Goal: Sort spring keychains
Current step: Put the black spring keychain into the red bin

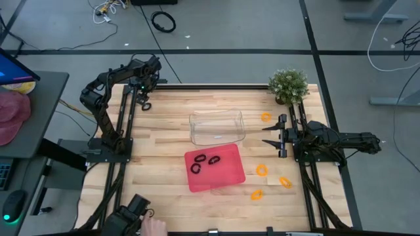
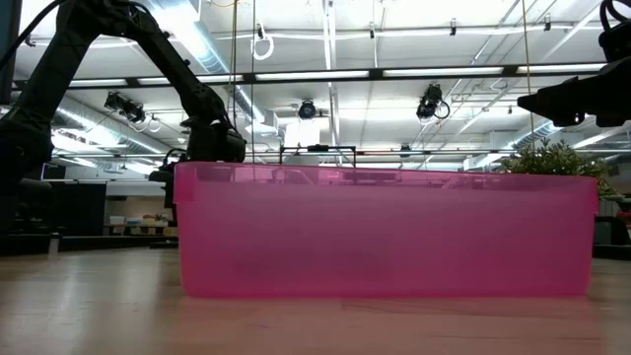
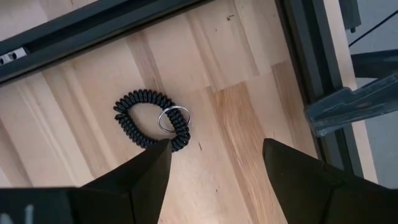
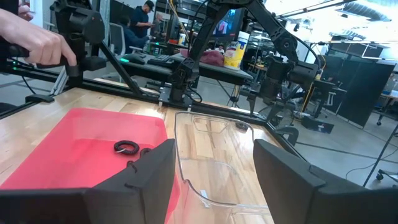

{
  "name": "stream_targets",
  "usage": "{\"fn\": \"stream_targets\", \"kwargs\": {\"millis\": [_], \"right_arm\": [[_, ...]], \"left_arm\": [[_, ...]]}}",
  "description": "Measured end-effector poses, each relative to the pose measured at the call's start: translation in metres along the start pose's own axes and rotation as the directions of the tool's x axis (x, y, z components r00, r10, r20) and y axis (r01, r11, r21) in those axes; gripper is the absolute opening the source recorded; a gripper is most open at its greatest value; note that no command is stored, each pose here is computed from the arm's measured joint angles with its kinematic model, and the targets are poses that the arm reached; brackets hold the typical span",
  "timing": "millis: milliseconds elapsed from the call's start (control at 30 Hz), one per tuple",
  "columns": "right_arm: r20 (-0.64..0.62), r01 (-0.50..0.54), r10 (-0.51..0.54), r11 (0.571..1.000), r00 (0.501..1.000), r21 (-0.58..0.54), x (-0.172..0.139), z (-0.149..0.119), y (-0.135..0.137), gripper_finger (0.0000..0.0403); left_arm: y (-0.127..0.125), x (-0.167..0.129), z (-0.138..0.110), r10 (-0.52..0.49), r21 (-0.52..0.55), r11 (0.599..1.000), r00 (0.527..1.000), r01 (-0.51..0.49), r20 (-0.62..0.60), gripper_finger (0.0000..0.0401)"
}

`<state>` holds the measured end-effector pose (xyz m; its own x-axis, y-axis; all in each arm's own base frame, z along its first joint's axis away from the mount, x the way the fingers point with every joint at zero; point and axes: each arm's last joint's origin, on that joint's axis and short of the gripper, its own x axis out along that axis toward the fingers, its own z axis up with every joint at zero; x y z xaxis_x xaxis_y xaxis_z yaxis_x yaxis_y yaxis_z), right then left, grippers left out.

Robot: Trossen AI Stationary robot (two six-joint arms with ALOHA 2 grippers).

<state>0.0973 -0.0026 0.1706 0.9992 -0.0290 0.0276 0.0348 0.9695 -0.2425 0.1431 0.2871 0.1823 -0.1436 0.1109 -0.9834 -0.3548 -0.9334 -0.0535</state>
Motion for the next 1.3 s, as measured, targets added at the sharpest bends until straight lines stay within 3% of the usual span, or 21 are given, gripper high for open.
{"fn": "stream_targets", "kwargs": {"millis": [1300], "right_arm": [[0.000, 0.000, 0.000, 1.000, 1.000, 0.000, 0.0000, -0.0001, 0.0000, 0.0222]], "left_arm": [[0.0095, -0.0004, 0.0014, 0.095, -0.037, 0.995, 0.995, -0.095, 0.024, 0.0259]]}}
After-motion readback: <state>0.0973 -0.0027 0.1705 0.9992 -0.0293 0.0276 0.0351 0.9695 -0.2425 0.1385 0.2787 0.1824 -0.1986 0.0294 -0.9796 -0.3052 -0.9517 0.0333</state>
